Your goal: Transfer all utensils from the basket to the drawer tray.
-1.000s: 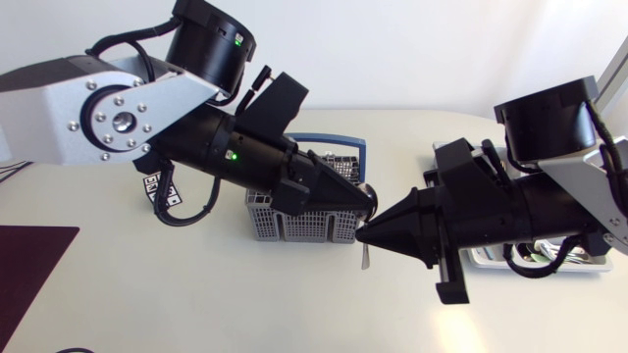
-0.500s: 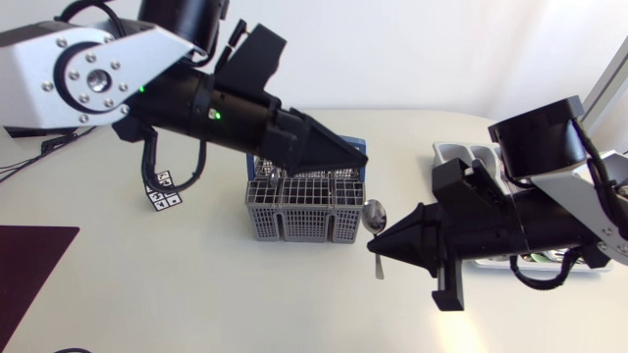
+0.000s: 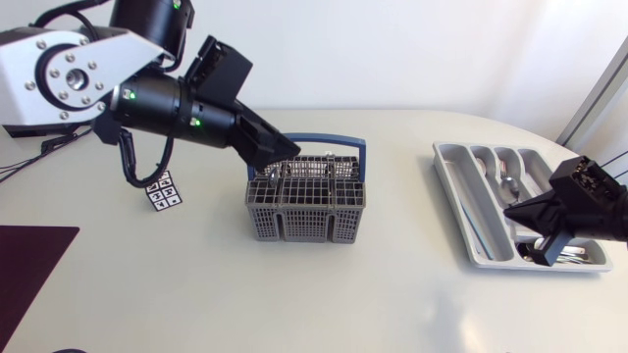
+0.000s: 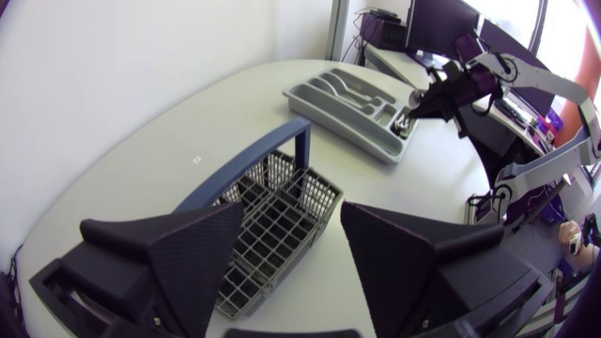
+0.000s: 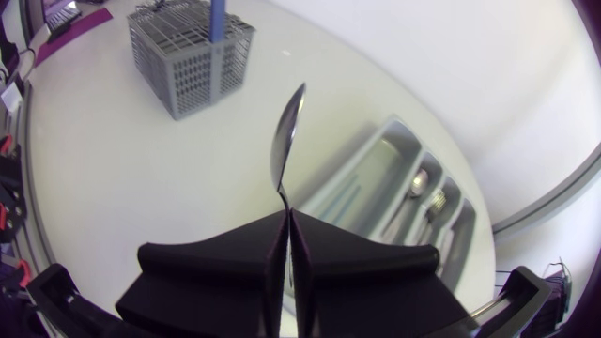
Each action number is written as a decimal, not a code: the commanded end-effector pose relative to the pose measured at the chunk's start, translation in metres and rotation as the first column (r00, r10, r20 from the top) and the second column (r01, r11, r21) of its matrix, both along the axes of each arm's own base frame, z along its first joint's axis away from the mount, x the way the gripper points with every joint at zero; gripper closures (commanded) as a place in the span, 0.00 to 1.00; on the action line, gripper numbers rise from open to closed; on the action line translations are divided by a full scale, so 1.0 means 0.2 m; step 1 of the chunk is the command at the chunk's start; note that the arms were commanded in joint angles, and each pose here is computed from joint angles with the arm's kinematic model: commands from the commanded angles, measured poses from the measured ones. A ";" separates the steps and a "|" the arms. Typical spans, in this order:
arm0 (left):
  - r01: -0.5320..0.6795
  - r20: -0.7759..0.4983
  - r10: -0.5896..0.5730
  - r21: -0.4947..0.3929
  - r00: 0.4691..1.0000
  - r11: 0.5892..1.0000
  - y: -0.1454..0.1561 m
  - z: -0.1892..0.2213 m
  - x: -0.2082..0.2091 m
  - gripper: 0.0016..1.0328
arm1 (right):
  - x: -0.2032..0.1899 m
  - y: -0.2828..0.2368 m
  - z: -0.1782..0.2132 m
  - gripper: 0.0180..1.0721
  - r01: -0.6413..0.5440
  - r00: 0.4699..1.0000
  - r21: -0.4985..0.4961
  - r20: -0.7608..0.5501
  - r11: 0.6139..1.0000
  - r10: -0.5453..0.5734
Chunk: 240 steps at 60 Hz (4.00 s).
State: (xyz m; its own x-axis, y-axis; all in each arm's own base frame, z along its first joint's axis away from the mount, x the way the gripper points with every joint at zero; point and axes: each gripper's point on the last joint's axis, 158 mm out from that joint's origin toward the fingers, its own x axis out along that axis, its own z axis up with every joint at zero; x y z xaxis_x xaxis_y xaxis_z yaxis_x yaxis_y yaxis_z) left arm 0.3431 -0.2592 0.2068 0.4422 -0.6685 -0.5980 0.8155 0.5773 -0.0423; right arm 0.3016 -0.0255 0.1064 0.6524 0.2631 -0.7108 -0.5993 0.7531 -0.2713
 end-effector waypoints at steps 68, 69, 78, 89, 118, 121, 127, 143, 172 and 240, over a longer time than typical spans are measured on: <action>0.000 -0.008 0.001 0.175 1.000 0.985 0.24 -0.26 -0.14 0.28 | -0.03 -0.94 -0.20 0.10 0.196 0.981 -0.458 0.092 0.867 -0.174; -0.001 -0.006 0.002 0.176 1.000 0.984 0.25 -0.26 -0.14 0.28 | -0.03 -0.92 -0.17 0.10 0.203 0.979 -0.450 0.095 0.870 -0.179; -0.019 -0.004 0.020 0.188 1.000 0.982 0.30 -0.29 -0.14 0.25 | -0.01 -0.57 0.02 0.10 0.181 0.982 -0.325 0.102 0.928 -0.156; -0.037 -0.006 0.039 0.200 0.999 0.979 0.36 -0.35 -0.14 0.21 | 0.07 -0.05 0.07 0.11 0.118 0.993 -0.147 0.013 0.982 -0.117; -0.112 0.040 0.107 0.198 0.993 0.974 0.51 -0.52 -0.06 0.16 | 0.16 1.13 0.25 0.14 -0.046 0.995 0.168 -0.084 0.985 0.060; -0.111 0.041 0.105 0.195 0.994 0.975 0.51 -0.54 -0.06 0.15 | 0.18 1.22 0.25 0.14 -0.049 0.993 0.198 -0.096 0.979 0.069; -0.100 0.044 0.094 0.175 0.995 0.980 0.49 -0.56 -0.05 0.15 | 0.19 1.39 0.24 0.15 -0.074 0.989 0.234 -0.109 0.969 0.102; -0.062 0.053 0.056 0.110 0.997 0.992 0.44 -0.62 -0.03 0.14 | 0.26 1.68 0.16 0.33 -0.097 0.980 0.324 -0.133 0.941 0.147; -0.043 0.062 0.040 0.050 0.997 0.998 0.43 -0.69 0.03 0.13 | 0.37 1.90 0.02 0.48 -0.037 0.982 0.457 -0.149 0.889 0.117; -0.021 0.052 0.020 0.027 0.998 0.999 0.40 -0.75 0.05 0.13 | 0.49 2.01 -0.17 0.95 -0.035 0.990 0.467 -0.108 0.883 0.096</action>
